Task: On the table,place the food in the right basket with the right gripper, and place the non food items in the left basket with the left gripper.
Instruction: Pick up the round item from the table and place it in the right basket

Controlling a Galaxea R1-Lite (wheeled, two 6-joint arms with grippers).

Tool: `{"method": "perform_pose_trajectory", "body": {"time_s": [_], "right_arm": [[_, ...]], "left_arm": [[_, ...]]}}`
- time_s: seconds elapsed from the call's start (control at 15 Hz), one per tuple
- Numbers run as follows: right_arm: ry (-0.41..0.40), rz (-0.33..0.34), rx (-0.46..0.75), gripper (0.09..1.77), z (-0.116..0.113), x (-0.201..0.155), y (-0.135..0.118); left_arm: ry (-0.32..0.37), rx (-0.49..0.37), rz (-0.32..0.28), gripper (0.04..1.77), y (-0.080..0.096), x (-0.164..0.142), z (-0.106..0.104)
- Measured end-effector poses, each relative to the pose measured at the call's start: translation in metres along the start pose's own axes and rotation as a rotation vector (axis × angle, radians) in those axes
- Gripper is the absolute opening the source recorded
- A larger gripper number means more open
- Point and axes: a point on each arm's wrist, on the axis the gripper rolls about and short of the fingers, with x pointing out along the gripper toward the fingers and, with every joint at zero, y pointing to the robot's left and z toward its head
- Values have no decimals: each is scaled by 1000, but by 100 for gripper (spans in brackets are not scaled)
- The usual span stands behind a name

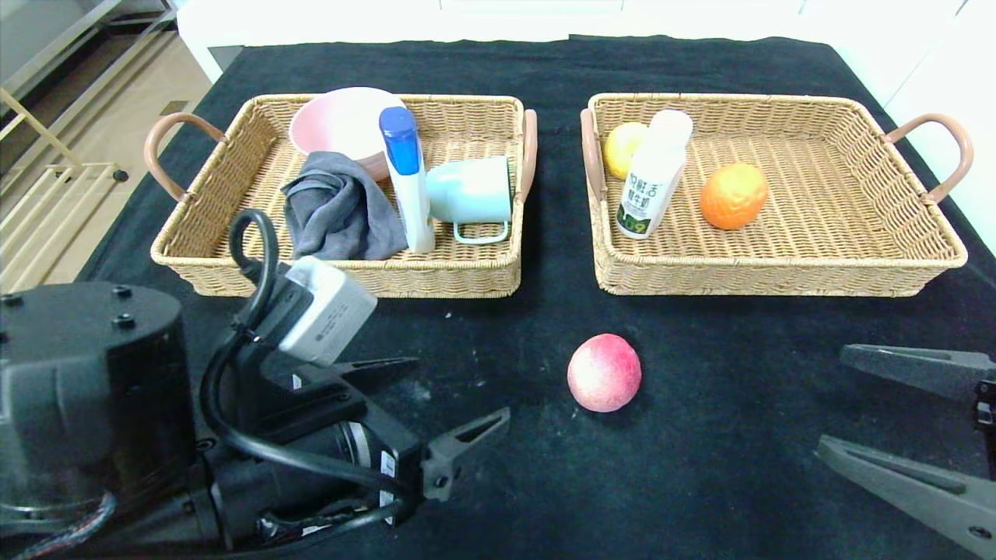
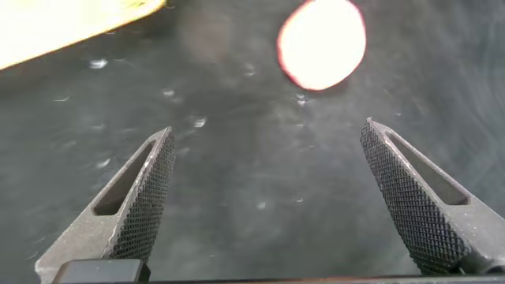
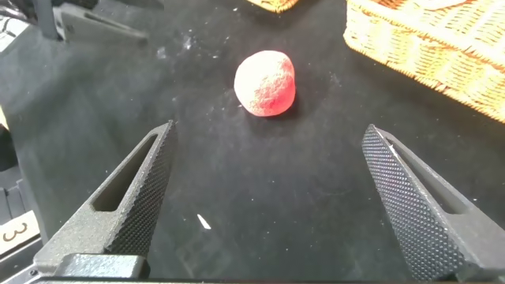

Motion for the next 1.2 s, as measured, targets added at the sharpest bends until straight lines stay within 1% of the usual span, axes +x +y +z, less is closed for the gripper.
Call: {"method": "perform_pose_trajectory", "body": {"time_s": [0.07,0.2,0.33,0.47,0.6,0.73,0.8,0.87,1.0,1.2], "right_arm": [[4,5,1,171,-1,1,0],[14,12,5,171,-2,4,0],[26,14,12,171,-4,6,-1],[46,14,23,171,-7,11,-3],[64,-1,31,171,-9,16,-6],[82,-53,36,171,-5,24,-10],[99,-94,46,171,0,30,-11],[138,-138,73,171,6,36,-9],[214,-202,143,171,22,51,0],[294,-294,247,171,45,83,15]], "left_arm": [[-12,0,7,170,3,-4,-2],[-10,-7,31,170,9,-10,-7],[-20,-12,56,170,15,-14,-6],[-33,-8,65,170,18,-18,-5],[-41,-3,71,171,20,-21,-4],[-44,-2,73,171,23,-22,-4],[-41,-2,75,171,23,-23,-4],[-40,-2,76,171,24,-23,-4],[-39,-2,77,171,24,-23,-5],[-42,11,87,171,25,-25,-4]]}}
